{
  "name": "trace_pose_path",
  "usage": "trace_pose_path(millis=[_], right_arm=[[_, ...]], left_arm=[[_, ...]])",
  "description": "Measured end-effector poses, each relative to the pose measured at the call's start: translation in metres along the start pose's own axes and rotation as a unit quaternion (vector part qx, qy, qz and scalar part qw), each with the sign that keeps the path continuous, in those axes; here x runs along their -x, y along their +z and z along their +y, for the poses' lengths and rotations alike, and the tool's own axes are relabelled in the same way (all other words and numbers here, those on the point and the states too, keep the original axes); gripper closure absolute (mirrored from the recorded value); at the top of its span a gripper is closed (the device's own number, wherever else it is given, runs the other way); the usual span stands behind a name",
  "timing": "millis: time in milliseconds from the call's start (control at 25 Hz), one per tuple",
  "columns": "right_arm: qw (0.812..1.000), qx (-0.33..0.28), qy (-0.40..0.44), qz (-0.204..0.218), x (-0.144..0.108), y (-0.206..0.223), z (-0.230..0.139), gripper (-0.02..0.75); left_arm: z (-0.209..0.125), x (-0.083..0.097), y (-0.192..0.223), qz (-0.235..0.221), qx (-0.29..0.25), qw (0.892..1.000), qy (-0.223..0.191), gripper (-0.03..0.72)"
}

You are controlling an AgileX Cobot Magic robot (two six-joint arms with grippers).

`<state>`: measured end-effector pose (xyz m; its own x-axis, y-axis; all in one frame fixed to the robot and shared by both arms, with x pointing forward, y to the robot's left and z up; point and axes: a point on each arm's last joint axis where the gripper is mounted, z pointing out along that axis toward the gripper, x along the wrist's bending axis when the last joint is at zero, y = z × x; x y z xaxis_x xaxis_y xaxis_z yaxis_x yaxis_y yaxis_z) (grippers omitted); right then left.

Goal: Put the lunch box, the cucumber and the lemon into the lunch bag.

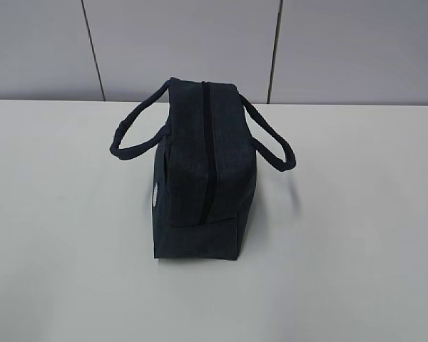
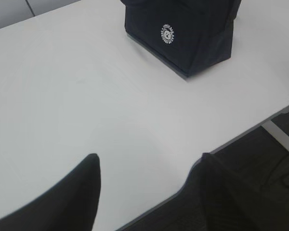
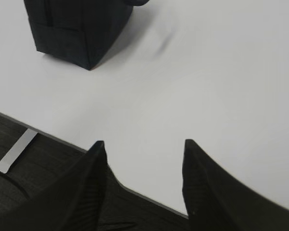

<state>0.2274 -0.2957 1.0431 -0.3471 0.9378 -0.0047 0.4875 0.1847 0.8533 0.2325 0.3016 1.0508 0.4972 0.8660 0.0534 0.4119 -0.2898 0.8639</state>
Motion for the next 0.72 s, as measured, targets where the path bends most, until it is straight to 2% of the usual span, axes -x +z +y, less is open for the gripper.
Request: trace_pose_path(millis=[360, 720], right_arm=[[0.994, -0.002, 0.057, -0.093, -0.0018, 0.0017, 0.0008, 0.356], [0.988, -0.002, 0.08, -0.131, -0.0025, 0.0024, 0.0013, 0.356]], left_arm=[[0.0003, 0.0011, 0.0003, 0.078, -0.005, 0.996, -0.045, 0.241], [0.0004, 0.0017, 0.0006, 0.123, -0.008, 0.99, -0.071, 0.241]])
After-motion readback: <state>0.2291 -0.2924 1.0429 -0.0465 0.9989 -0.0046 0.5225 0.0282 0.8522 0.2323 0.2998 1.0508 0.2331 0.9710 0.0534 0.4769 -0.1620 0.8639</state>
